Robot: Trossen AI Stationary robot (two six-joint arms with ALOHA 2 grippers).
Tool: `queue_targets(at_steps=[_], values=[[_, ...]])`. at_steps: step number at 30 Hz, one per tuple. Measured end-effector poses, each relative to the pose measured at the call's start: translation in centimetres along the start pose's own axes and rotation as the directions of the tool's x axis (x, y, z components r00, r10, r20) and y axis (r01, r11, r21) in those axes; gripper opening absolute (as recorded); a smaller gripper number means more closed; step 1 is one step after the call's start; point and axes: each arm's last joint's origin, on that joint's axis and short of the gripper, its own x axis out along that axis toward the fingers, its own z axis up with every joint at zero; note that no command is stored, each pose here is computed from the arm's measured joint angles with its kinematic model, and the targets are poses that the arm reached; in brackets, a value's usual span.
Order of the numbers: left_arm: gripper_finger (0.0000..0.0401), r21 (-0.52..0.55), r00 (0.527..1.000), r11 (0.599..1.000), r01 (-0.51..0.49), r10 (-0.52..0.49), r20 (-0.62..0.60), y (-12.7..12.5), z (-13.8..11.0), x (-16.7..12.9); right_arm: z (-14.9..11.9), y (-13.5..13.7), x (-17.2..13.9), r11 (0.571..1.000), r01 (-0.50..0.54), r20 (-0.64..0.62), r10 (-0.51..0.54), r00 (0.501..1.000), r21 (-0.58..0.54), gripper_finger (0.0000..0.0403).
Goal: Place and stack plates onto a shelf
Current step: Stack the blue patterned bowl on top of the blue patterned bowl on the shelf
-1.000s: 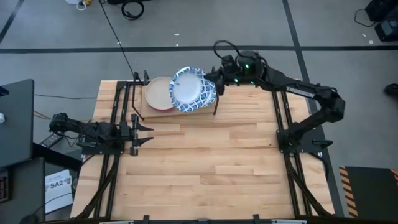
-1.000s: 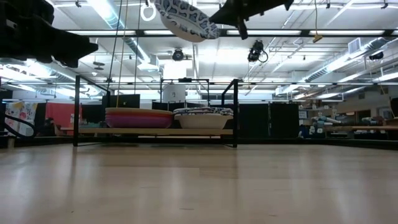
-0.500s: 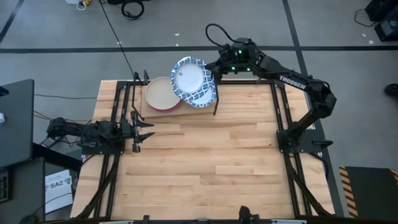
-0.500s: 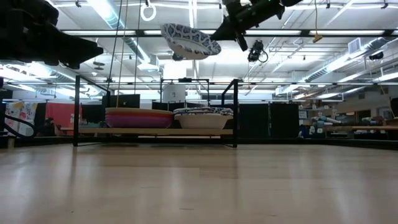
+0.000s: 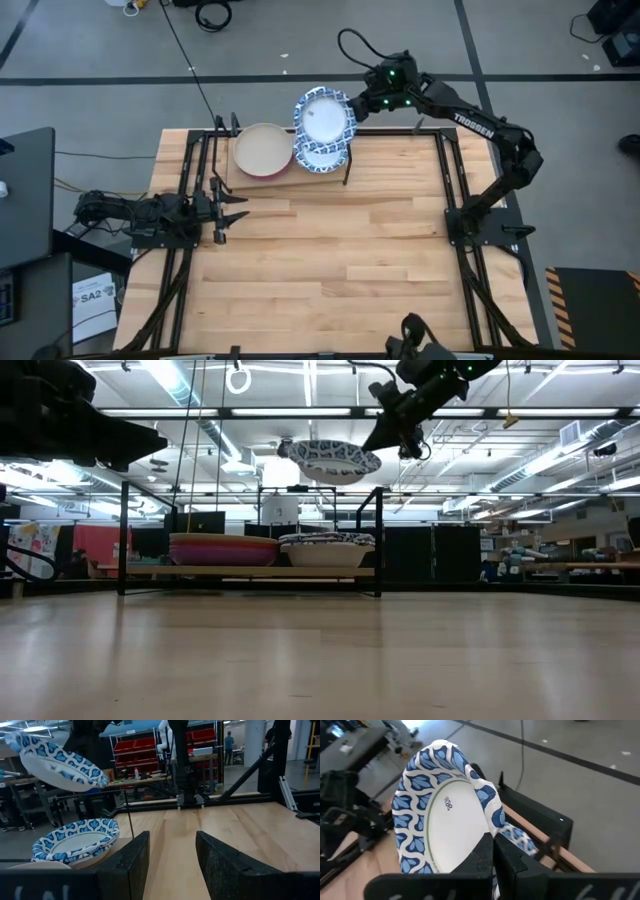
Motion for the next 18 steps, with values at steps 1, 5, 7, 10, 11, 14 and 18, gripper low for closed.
queue_targets(at_steps=[1,5,7,10,11,14,18], values=[[0.0167,0.000,1.000,1.000,0.000,0.000,0.000,0.0,0.0,0.0,0.0,-0.2,-0.1,1.000,0.009,-0.004,-0.009,1.000,0.005,0.0007],[0.0167,-0.005,1.000,1.000,0.001,-0.001,-0.001,0.0,0.0,0.0,-0.1,-0.9,-0.2,0.999,0.045,-0.021,-0.044,0.999,0.022,0.0007],[0.0167,-0.005,1.000,1.000,0.001,-0.001,-0.001,0.0,0.0,0.0,-0.2,-1.1,-0.3,0.998,0.052,-0.031,-0.051,0.998,0.027,0.0007],[0.0167,-0.005,1.000,1.000,0.002,-0.002,-0.002,0.0,0.0,0.0,-0.2,-1.2,-0.3,0.998,0.055,-0.036,-0.054,0.998,0.042,0.0007],[0.0167,-0.005,1.000,1.000,0.002,-0.002,-0.002,0.0,0.0,0.0,-0.2,-1.1,-0.3,0.997,0.053,-0.033,-0.051,0.998,0.059,0.0007],[0.0167,-0.005,1.000,1.000,0.002,-0.002,-0.002,0.0,0.0,0.0,-0.1,-0.5,-0.1,0.995,0.035,-0.011,-0.035,0.999,0.095,0.0007],[0.0167,-0.005,1.000,1.000,0.002,-0.002,-0.002,0.0,0.0,0.0,-0.3,0.8,0.3,0.997,0.010,0.000,-0.010,1.000,0.072,0.0007]])
